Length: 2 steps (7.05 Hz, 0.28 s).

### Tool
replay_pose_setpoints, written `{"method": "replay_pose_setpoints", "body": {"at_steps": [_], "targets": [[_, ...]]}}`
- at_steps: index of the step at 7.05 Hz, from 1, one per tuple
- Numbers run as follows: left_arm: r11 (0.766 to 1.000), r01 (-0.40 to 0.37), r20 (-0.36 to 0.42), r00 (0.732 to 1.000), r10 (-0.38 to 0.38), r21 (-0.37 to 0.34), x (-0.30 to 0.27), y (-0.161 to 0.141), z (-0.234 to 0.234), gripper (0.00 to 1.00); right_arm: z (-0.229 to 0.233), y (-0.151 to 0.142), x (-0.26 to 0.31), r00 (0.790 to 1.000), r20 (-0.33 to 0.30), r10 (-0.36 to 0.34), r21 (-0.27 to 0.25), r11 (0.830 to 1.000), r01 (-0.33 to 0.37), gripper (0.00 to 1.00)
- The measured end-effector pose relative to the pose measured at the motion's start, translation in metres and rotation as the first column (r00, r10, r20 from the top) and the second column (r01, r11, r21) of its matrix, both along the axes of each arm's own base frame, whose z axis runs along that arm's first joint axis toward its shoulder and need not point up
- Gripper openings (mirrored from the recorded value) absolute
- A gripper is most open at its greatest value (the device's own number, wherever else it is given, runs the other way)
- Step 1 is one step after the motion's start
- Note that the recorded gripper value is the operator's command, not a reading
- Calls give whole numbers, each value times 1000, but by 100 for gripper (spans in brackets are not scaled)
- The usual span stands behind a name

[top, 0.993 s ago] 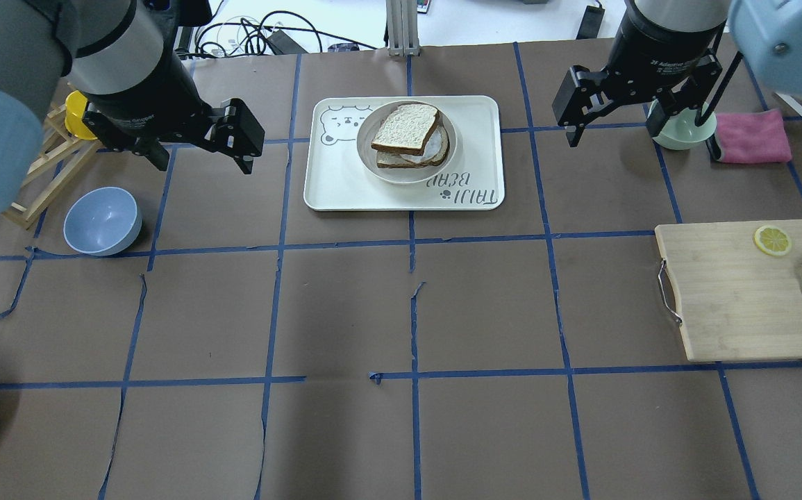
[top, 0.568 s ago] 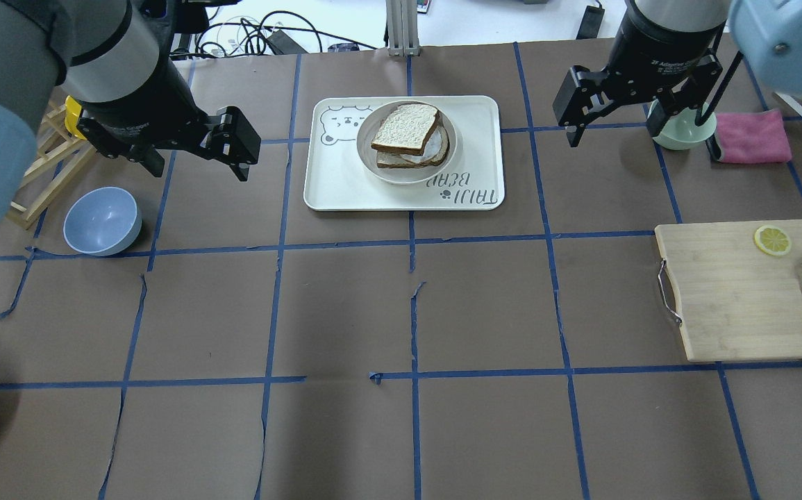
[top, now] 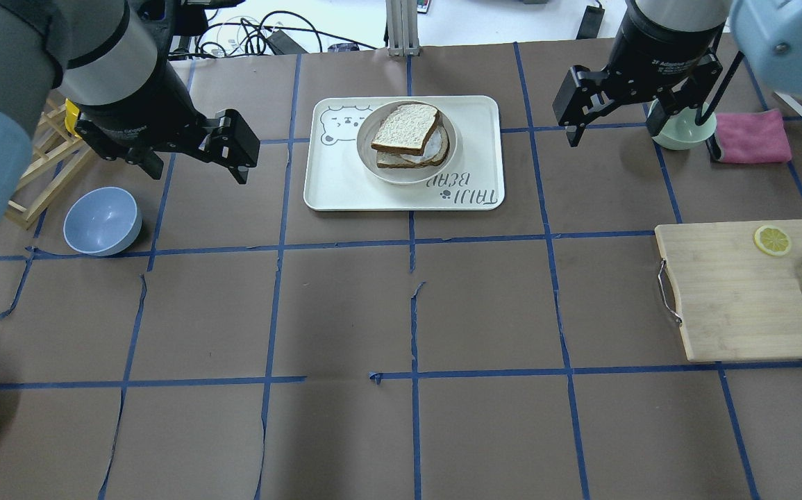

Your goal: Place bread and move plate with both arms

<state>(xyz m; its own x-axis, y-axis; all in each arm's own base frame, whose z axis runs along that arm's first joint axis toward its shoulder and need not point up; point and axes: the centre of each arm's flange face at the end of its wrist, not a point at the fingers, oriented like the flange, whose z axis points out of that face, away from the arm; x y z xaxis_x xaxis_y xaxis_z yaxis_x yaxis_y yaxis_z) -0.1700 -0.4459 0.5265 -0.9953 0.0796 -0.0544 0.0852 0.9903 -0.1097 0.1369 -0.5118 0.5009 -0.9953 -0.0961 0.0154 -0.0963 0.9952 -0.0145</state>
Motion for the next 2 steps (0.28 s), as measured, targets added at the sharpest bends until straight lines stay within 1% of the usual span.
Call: {"method": "replay_pose_setpoints", "body": {"at_steps": [2], "targets": [[1000, 2, 0, 1000, -2, 0, 0, 0, 0, 100, 0, 0, 0, 1000, 3, 1, -1, 1000, -1, 100]]}}
